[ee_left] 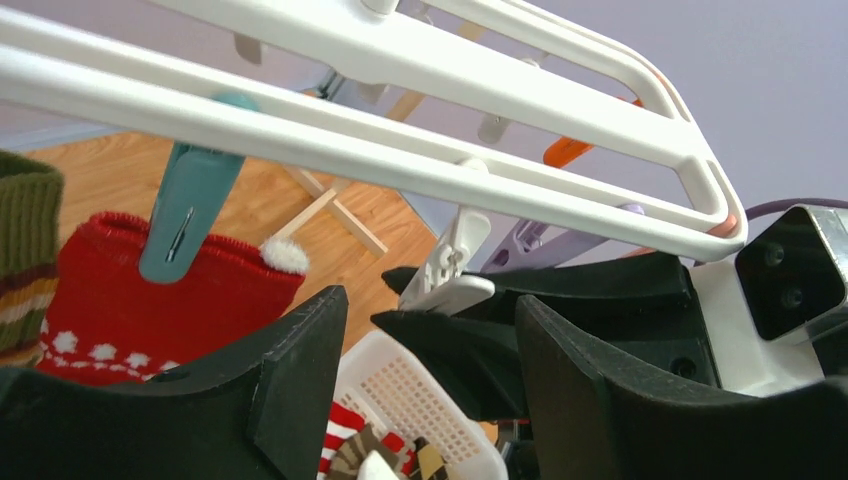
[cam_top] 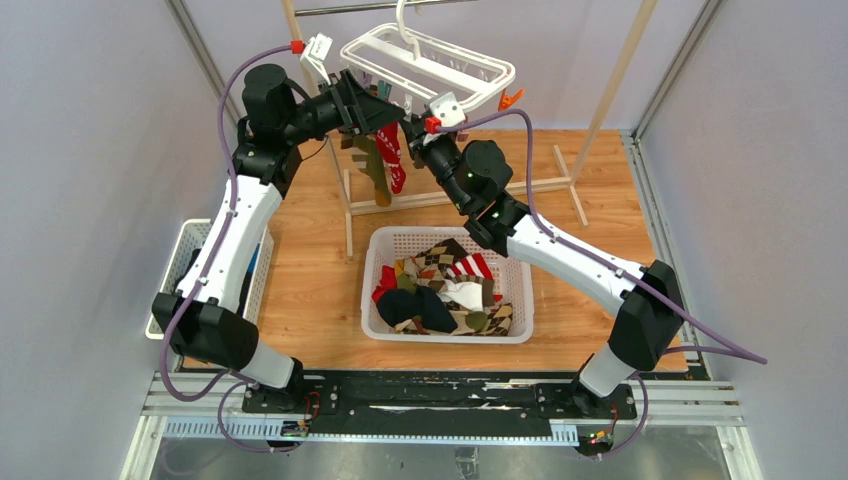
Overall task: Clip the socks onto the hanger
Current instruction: Open the clamp at the hanger.
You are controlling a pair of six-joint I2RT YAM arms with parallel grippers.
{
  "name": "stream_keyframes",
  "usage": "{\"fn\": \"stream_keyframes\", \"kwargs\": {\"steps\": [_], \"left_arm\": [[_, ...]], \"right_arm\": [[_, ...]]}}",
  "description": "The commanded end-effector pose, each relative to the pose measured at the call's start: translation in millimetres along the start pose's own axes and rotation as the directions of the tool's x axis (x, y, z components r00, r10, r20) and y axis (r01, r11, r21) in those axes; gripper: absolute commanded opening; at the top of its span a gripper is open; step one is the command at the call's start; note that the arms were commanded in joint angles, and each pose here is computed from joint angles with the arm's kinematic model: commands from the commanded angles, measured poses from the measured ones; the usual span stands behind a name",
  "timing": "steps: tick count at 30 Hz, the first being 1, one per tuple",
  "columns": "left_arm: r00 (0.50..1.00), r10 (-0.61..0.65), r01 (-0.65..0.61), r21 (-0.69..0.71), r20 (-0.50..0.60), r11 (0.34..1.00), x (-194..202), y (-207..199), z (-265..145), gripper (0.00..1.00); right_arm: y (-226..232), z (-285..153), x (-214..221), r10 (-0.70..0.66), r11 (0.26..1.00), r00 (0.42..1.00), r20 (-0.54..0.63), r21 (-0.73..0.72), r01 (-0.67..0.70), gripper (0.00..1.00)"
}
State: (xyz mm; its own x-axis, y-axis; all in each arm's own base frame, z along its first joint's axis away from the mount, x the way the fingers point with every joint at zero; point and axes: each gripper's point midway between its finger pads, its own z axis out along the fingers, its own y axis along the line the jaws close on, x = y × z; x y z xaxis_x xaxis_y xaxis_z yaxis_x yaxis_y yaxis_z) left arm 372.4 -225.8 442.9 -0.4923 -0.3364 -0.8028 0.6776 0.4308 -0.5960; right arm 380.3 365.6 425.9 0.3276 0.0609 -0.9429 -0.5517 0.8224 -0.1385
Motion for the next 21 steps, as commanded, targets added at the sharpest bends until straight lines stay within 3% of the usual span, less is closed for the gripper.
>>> {"fn": "stream_keyframes", "kwargs": {"steps": [1, 8, 14, 21], "left_arm": [[0.999, 0.036, -0.038, 0.079, 0.034, 0.996, -16, -24, 6, 0.67], [0.998, 0.054, -0.057, 0.078, 0.043, 0.995, -21, -21, 17, 0.57], [0.997, 0.062, -0.065, 0.062, 0.039, 0.996, -19, -14, 21, 0.38], [0.998, 0.060, -0.061, 0.046, 0.024, 0.997, -9, -6, 21, 0.36]], "right_arm": [[17, 2, 1, 0.028, 0.998, 0.999, -0.027, -0.056, -0.029, 0.00], [19, 0, -1, 0.056, 0.996, 0.998, -0.040, -0.064, -0.058, 0.00], [18, -3, -5, 0.096, 0.993, 0.995, -0.037, -0.063, -0.098, 0.00], [22, -6, -7, 0.148, 0.986, 0.988, -0.047, -0.077, -0.151, 0.01]]}}
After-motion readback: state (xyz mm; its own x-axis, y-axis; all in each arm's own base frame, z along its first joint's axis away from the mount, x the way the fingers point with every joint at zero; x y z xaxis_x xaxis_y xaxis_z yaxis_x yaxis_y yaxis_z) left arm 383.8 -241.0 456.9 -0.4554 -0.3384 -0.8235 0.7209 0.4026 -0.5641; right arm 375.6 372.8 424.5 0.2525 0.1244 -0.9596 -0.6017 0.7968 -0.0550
